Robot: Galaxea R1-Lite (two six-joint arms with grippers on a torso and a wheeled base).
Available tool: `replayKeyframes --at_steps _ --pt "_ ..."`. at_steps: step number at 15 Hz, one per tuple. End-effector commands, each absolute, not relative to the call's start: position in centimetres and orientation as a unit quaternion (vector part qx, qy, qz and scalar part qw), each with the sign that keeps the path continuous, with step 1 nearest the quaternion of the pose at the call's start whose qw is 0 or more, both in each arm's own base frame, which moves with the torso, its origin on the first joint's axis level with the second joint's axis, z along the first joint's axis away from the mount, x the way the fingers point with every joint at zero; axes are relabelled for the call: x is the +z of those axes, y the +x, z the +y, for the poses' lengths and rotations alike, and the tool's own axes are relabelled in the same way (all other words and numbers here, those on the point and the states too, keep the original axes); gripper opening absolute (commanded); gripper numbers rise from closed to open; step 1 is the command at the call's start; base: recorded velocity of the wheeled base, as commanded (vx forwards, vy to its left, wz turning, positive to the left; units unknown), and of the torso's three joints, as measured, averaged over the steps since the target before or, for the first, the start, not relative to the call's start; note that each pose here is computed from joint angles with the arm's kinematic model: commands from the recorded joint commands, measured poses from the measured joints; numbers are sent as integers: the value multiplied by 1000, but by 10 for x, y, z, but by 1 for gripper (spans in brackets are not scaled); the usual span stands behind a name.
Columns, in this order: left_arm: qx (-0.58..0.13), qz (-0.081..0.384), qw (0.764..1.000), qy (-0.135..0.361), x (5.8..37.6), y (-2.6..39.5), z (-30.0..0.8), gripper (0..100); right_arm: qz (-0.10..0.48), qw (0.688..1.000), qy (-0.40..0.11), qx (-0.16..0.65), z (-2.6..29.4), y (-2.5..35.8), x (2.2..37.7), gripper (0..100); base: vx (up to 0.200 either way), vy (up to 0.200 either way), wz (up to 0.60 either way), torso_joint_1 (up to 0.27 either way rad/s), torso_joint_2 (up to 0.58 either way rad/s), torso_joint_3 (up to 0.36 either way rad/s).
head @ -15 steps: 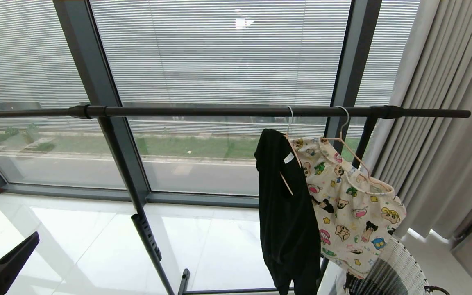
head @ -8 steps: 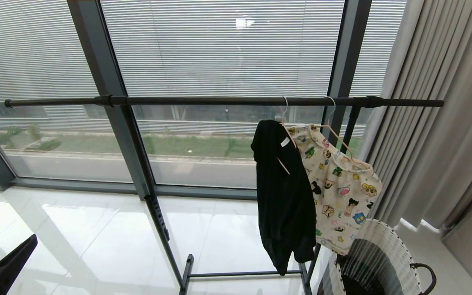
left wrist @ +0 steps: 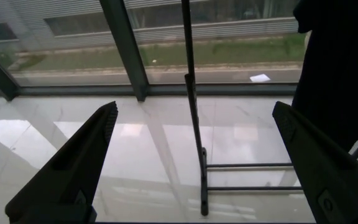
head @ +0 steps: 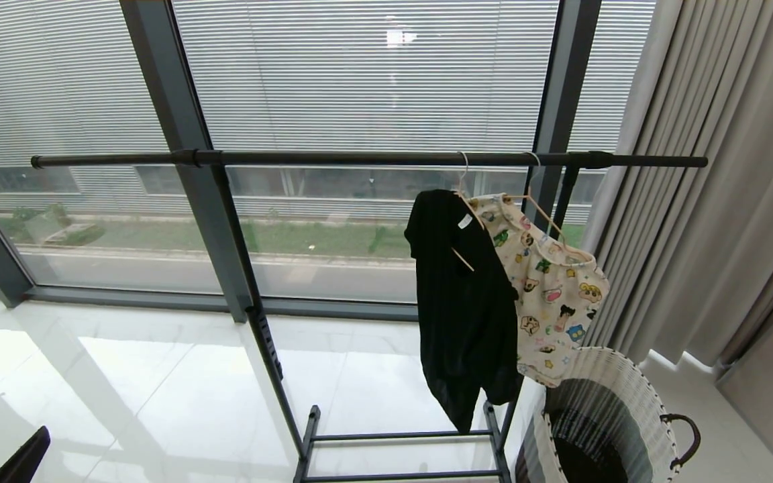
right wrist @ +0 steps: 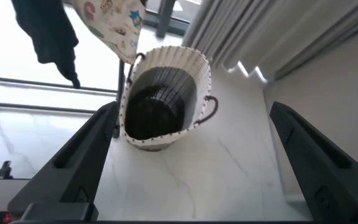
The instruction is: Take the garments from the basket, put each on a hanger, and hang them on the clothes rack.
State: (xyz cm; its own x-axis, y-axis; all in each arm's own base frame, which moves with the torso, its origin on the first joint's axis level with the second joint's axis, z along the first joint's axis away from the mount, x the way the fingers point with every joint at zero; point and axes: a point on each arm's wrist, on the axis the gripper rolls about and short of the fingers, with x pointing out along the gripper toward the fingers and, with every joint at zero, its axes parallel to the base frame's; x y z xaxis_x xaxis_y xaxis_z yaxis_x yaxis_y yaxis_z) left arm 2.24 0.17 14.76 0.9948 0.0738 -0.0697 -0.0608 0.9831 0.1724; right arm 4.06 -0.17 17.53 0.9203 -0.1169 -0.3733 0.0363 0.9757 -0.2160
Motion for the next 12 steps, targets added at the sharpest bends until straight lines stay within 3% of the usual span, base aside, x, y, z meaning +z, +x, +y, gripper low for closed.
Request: replayKeyframes --at_steps 1,3,5,8,12 --pt "66 -9 994 90 134 3 -1 100 192 971 -89 -110 -5 17 151 100 0 0 0 0 0 0" --pt "101 -36 987 117 109 -12 -2 100 181 967 -83 -161 -1 -14 129 100 0 0 0 0 0 0" --pt "130 -35 982 134 98 -16 -1 100 146 973 -84 -159 4 -36 109 100 0 0 0 0 0 0" --pt "209 36 968 136 86 -16 3 100 90 990 -78 -73 6 -26 97 100 0 0 0 0 0 0" --pt "210 39 965 152 86 -16 3 100 63 994 -81 46 9 -17 85 100 0 0 0 0 0 0"
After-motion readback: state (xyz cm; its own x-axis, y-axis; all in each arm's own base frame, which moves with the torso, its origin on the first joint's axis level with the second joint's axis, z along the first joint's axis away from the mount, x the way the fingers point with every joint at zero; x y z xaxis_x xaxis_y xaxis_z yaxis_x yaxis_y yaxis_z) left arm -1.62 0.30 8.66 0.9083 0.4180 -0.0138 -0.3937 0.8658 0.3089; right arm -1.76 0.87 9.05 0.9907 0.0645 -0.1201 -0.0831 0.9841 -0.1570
